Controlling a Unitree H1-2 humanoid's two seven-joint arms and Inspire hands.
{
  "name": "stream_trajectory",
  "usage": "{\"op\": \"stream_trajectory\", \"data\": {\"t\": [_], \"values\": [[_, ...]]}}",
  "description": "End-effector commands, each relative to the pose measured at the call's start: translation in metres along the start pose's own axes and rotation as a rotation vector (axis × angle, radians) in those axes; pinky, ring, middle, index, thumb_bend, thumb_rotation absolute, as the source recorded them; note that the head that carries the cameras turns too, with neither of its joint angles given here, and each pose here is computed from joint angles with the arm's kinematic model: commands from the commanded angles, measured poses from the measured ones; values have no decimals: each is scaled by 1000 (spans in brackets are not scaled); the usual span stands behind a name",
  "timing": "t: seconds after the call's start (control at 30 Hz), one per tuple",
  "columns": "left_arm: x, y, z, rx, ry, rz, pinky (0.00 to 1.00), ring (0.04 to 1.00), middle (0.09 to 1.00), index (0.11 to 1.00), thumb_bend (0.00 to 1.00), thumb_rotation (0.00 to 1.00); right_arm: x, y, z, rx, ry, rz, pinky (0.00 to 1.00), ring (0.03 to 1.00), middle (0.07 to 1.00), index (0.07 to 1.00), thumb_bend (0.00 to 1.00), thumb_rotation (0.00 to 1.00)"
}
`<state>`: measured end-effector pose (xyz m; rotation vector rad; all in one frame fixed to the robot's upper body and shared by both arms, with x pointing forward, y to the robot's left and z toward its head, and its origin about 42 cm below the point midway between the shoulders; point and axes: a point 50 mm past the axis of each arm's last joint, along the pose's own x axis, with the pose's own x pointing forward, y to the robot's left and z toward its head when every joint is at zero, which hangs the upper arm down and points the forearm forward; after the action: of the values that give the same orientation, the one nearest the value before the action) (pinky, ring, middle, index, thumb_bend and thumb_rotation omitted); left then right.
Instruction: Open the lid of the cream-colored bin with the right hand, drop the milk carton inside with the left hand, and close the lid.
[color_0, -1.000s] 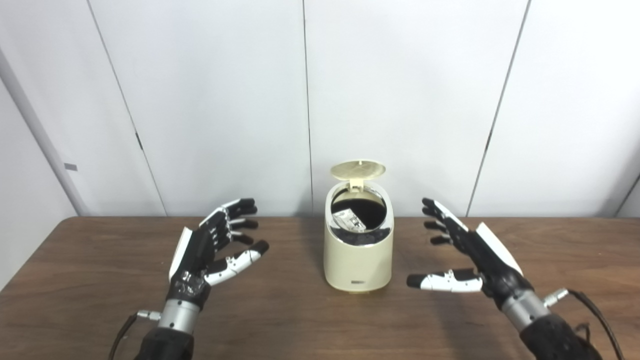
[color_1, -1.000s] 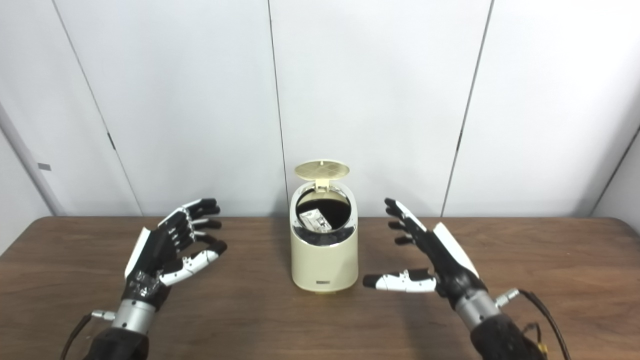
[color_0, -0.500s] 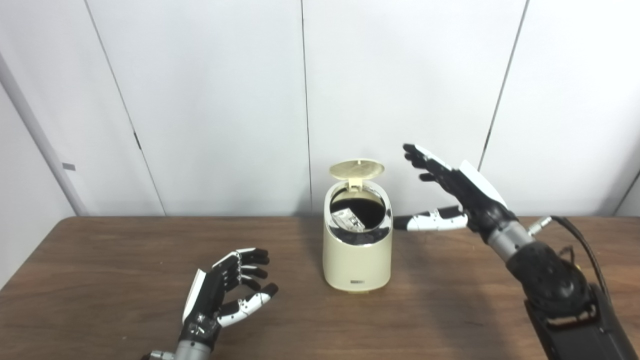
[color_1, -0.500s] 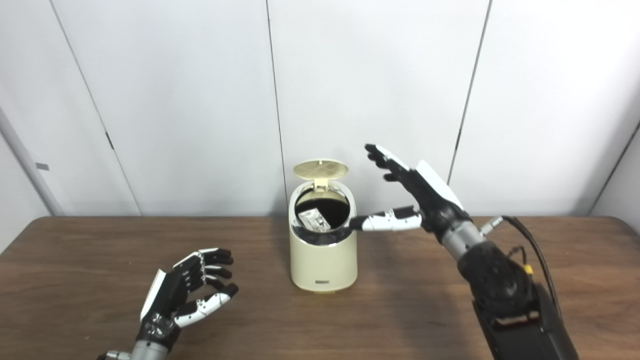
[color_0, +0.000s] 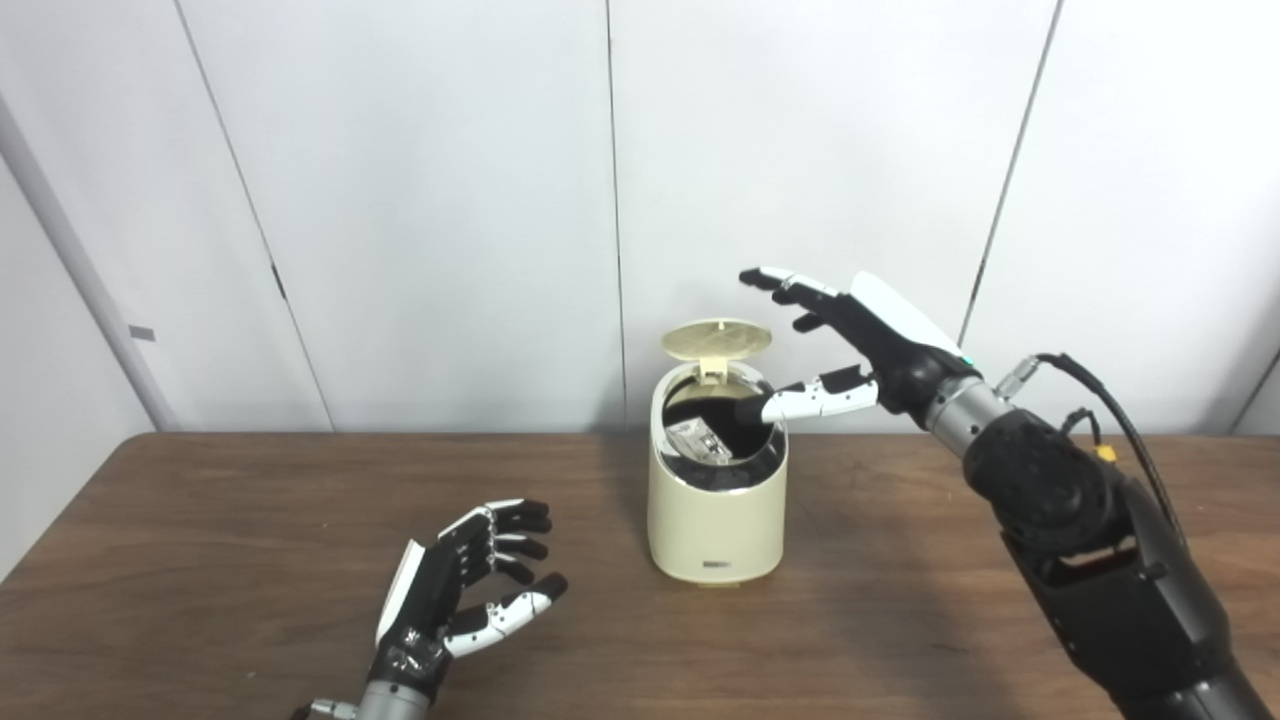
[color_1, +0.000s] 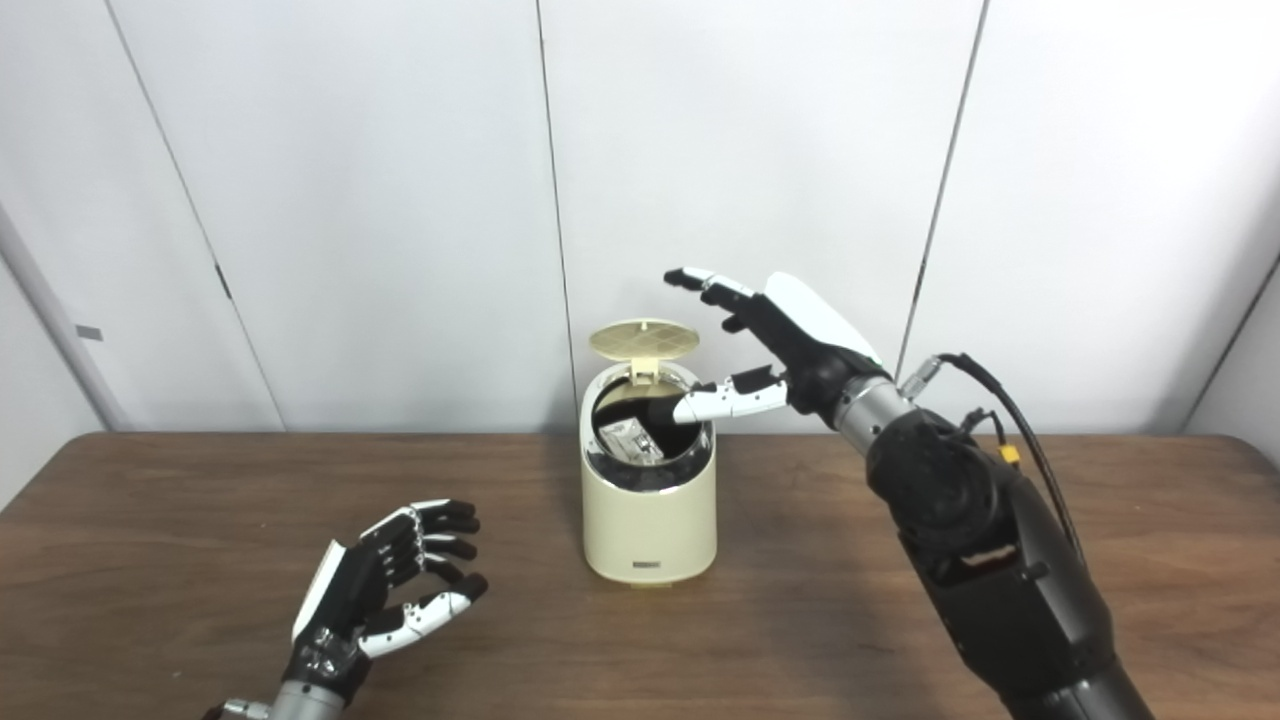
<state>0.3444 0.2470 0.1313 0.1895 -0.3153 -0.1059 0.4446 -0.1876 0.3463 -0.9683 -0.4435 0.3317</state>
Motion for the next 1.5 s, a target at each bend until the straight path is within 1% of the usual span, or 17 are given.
{"op": "stream_trajectory", "data": {"t": [0.0,0.1,0.2,0.3,0.37,0.53,0.73,0.83,0.93,1.03,1.1,1.27,1.33,1.47], "values": [[6,-3,4,-18,-50,1,522,621,694,716,653,151,10,-28,21,-77,-91,-53,824,901,889,870,704,533],[6,-3,2,-15,-48,-5,522,624,698,718,648,141,13,-28,26,-95,-119,-42,810,898,880,854,687,521],[6,-4,2,-6,-48,-6,530,625,697,714,651,140,14,-28,31,-113,-152,-34,801,880,837,803,681,493],[6,-5,2,-8,-47,-4,529,620,696,714,645,137,13,-28,34,-125,-166,-30,832,895,805,766,697,492],[6,-6,3,-17,-45,-4,524,617,696,715,646,137,10,-28,35,-127,-176,-25,843,900,791,753,699,481],[5,-6,4,-19,-44,-3,538,633,700,718,634,115,1,-25,35,-117,-189,-17,818,914,774,737,704,477],[6,-5,4,-16,-47,1,536,632,699,719,649,138,-10,-22,37,-115,-195,3,806,923,775,740,703,501],[6,-5,4,-16,-49,0,525,620,694,717,639,128,-15,-21,37,-115,-193,15,801,931,793,743,710,502],[5,-4,5,-8,-45,-1,523,619,698,721,645,146,-20,-19,36,-126,-205,33,788,933,801,750,714,502],[5,-3,5,-6,-43,-3,516,621,702,726,650,154,-24,-18,35,-149,-218,45,779,916,776,749,711,508],[5,-3,6,-5,-43,-4,514,621,703,727,648,155,-27,-16,33,-158,-220,52,777,909,766,747,710,487],[5,-3,6,-13,-44,-4,515,624,707,724,665,177,-33,-10,28,-165,-189,89,828,910,768,756,720,491],[5,-3,6,-11,-44,-4,510,617,705,723,653,155,-35,-7,26,-160,-181,98,828,919,774,760,724,476],[4,-3,6,-19,-44,-6,505,612,704,724,650,152,-37,-2,24,-165,-180,115,830,919,779,765,702,463]]}}
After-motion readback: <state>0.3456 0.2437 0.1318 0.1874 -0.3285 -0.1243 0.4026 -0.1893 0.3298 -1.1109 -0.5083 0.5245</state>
